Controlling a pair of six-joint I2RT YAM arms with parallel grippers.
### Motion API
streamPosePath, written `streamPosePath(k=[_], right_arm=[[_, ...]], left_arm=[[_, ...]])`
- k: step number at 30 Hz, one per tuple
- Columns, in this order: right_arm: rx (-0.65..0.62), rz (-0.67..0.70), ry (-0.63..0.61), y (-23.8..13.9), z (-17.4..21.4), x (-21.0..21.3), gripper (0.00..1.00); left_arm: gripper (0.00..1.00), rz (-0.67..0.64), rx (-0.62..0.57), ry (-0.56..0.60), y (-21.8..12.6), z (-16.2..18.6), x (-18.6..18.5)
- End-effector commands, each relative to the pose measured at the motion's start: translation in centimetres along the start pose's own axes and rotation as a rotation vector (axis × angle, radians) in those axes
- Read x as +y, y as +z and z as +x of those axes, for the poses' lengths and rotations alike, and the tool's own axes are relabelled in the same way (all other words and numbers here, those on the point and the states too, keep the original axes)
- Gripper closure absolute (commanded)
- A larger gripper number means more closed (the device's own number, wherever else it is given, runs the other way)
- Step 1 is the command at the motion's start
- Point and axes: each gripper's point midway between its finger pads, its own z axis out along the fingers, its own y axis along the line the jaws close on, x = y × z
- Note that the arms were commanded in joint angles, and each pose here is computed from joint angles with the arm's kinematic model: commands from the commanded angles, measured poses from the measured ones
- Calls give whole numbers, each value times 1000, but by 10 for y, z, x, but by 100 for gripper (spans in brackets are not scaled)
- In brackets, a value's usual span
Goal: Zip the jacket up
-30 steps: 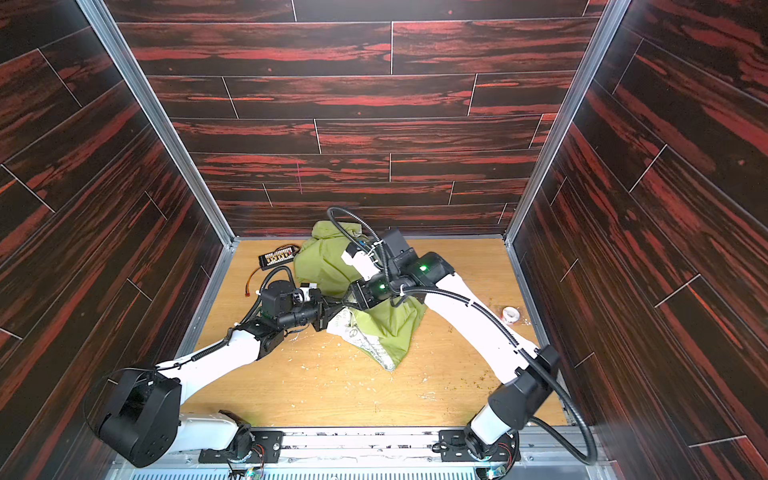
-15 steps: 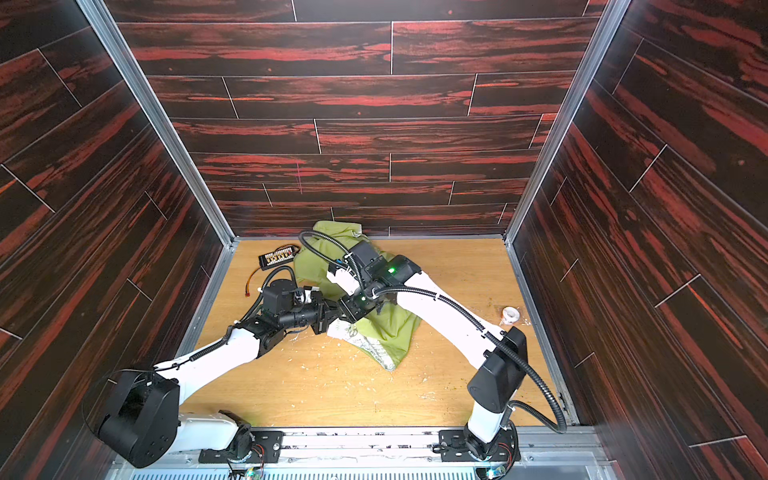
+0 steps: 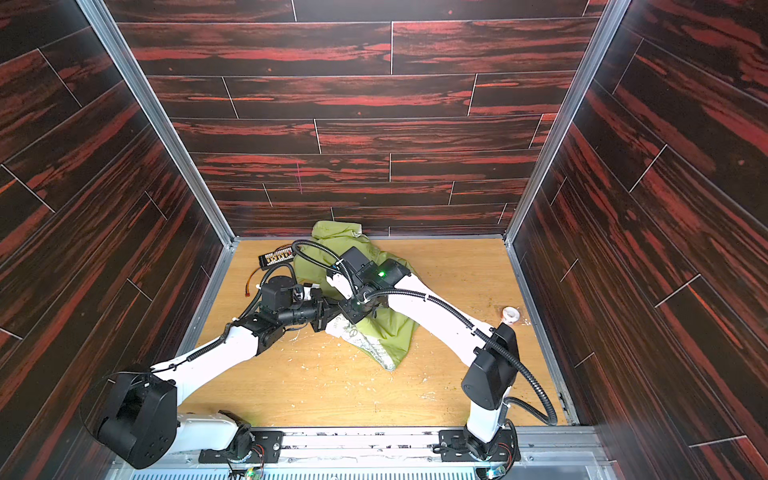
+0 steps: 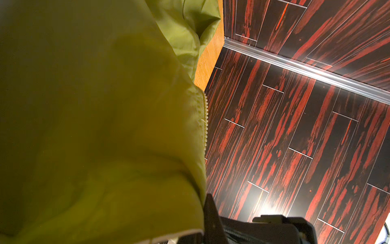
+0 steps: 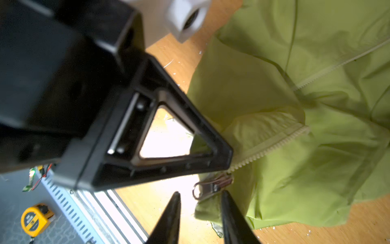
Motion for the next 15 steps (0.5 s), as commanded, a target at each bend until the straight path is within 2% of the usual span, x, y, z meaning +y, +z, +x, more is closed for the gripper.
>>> streamPosePath(k=[1, 15], right_arm=[[0, 27, -11, 4, -5, -2, 70], [-26, 25, 9, 0, -13, -1, 87]], left_arm=[[100, 44, 17, 47, -8, 9, -23], [100, 37, 20, 48, -9, 10, -19]])
